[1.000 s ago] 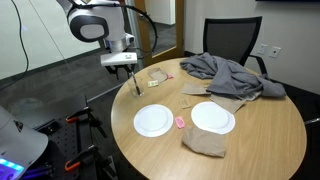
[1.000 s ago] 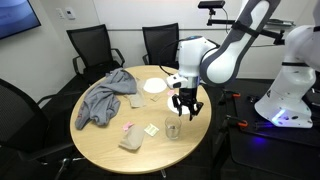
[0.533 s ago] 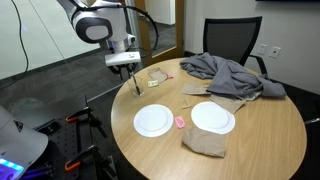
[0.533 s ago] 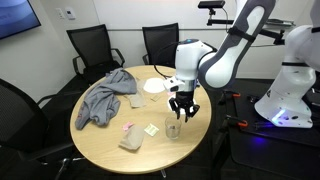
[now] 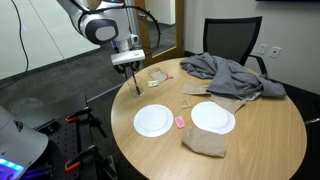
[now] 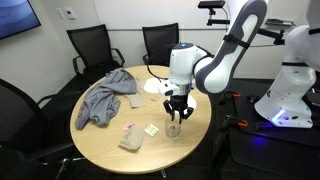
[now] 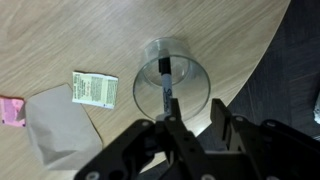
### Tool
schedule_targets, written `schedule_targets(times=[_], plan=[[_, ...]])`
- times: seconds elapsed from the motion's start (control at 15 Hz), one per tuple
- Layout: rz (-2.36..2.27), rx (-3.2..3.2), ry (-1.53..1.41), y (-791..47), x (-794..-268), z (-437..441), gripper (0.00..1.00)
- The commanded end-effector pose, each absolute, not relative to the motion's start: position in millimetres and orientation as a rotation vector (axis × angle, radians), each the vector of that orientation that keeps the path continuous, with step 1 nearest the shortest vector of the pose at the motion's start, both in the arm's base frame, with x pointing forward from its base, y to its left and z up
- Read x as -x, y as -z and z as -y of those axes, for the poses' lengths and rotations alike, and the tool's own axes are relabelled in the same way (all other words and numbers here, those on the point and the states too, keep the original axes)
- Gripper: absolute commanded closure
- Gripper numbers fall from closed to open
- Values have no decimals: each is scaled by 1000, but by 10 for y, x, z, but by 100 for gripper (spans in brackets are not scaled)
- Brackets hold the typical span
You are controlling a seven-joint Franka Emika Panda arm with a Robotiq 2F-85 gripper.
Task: Take the pen out of the glass and put it on the table
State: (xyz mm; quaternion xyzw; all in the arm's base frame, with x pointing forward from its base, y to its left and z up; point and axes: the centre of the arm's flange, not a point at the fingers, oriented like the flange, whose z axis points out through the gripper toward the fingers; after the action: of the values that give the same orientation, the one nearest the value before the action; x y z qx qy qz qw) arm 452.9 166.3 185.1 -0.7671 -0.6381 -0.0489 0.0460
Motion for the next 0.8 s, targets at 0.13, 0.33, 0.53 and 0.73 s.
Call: schedule_targets(times=[0.13, 0.33, 0.53, 0.73], plan=[[1964, 2364, 151, -1706, -4746, -1734, 63], [1971, 2361, 142, -1651, -4830, -1740, 63], [1986, 2344, 139, -1610, -4904, -1749, 62], [1988, 2331, 134, -1579, -4958, -1762, 62]])
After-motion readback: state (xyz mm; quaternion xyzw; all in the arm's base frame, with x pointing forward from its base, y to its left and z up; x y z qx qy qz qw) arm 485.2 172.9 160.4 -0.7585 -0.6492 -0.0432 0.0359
